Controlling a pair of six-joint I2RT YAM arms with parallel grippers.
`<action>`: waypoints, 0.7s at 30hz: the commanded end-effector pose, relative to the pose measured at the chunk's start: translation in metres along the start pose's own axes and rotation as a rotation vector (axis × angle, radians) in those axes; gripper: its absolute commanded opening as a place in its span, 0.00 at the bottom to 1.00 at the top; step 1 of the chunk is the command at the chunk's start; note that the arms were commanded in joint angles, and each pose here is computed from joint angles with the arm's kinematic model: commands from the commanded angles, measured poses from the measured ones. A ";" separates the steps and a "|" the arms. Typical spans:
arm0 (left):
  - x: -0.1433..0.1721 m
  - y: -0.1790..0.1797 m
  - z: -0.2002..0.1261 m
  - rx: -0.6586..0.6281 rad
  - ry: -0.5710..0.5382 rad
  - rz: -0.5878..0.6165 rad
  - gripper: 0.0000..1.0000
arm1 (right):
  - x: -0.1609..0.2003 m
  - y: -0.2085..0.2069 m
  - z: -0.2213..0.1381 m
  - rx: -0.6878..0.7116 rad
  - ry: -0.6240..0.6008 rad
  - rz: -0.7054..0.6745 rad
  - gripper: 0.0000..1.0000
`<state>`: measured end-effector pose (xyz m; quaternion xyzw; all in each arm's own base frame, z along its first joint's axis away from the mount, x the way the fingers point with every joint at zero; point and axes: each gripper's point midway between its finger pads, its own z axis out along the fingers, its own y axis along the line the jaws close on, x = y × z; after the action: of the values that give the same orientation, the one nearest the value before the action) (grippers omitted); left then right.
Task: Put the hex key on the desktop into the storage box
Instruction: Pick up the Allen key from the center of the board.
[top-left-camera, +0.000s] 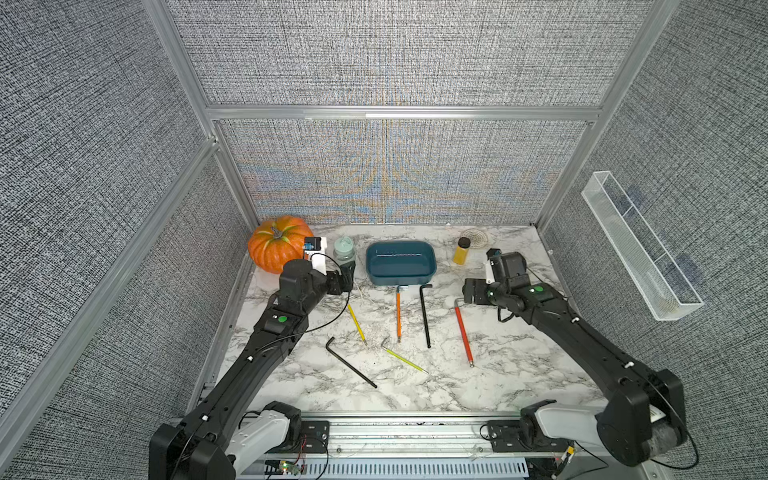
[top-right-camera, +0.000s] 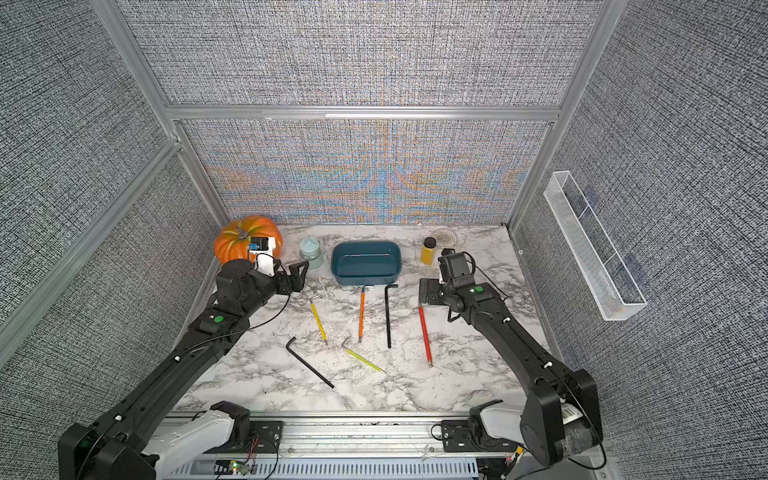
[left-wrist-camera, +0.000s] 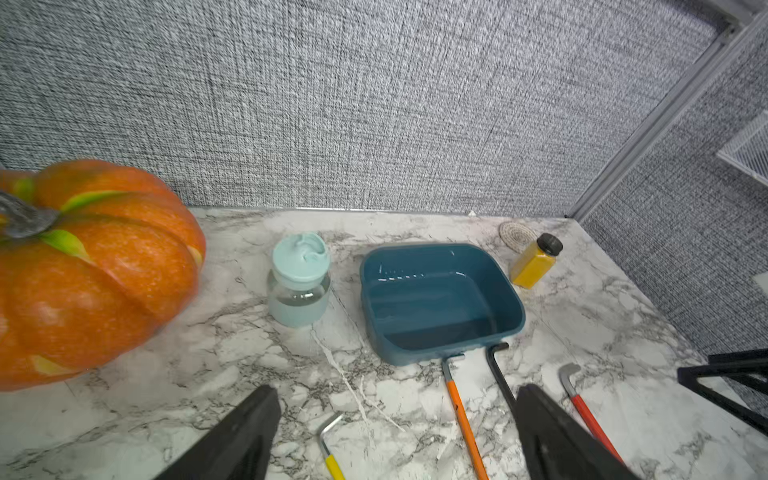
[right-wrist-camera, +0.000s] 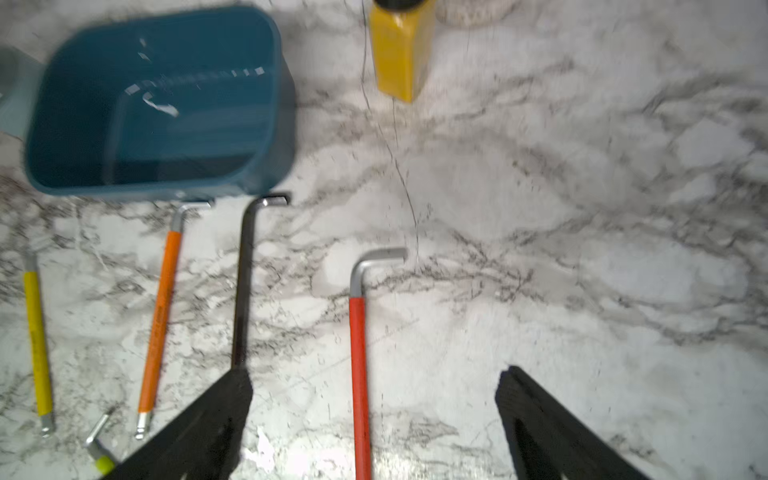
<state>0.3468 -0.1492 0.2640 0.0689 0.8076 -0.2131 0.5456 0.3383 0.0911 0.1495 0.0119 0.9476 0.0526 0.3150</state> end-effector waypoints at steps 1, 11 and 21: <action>-0.002 -0.014 0.006 0.062 -0.020 -0.001 0.93 | 0.031 0.004 0.016 -0.032 0.113 0.038 0.93; 0.016 -0.033 0.024 0.114 0.029 -0.003 0.92 | 0.062 0.021 0.046 -0.067 0.197 0.031 0.78; 0.018 -0.037 0.026 0.125 0.025 -0.010 0.93 | 0.087 0.009 0.077 0.078 0.259 -0.008 0.61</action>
<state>0.3483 -0.1936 0.2433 0.1016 0.8082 -0.2598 0.5187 0.3100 0.1184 0.0393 0.0009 0.9835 0.0380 0.1770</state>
